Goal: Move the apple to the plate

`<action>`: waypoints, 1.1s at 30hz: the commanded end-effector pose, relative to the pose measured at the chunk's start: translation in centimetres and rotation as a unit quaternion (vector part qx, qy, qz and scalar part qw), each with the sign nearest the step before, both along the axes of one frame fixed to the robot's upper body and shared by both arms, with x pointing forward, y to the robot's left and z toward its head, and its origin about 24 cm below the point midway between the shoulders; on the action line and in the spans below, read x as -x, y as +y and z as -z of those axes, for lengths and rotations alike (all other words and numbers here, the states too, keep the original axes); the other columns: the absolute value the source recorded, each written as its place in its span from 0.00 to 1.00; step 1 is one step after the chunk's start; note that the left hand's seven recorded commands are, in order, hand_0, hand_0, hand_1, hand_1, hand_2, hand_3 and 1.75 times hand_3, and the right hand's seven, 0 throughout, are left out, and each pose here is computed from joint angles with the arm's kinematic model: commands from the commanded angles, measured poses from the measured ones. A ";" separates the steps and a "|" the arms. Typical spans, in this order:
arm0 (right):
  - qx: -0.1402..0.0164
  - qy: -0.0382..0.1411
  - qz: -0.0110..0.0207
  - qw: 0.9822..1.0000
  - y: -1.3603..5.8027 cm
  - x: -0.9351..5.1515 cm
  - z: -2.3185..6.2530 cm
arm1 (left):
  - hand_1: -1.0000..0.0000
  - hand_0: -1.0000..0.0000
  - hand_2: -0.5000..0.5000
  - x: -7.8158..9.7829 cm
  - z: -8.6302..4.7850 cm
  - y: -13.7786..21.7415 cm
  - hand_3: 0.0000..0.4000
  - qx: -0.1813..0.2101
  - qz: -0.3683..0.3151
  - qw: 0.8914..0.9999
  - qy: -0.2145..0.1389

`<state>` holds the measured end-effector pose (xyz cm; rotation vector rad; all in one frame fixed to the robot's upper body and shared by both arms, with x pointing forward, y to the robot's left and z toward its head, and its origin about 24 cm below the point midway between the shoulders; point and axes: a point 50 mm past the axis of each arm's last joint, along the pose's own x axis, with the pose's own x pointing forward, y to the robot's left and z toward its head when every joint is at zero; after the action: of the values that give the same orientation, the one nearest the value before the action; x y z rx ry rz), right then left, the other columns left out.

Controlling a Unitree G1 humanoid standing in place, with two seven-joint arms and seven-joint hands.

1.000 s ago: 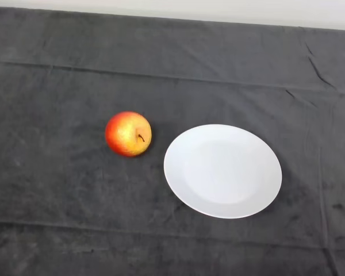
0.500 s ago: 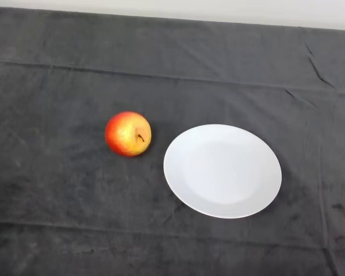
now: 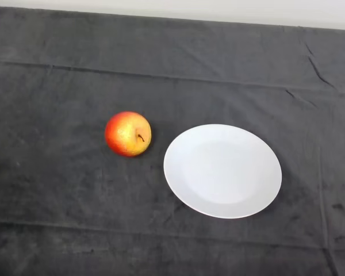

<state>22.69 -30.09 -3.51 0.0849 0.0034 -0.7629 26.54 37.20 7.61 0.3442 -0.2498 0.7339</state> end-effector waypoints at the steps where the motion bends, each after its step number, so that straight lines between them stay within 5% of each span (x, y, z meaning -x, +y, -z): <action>1: -0.097 0.124 0.007 0.987 3.13 4.59 5.35 | 1.00 1.00 0.50 -1.3 -0.9 -1.6 0.00 -0.014 0.035 0.999 -0.026; 33: -0.097 0.125 0.007 0.987 3.11 4.58 5.37 | 1.00 1.00 0.50 -5.6 -2.2 -9.5 0.00 -0.053 0.185 0.981 -0.020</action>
<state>22.75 -30.08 -3.46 0.0828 0.0008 -0.7594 31.09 29.02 8.04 0.3623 -0.3083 0.4082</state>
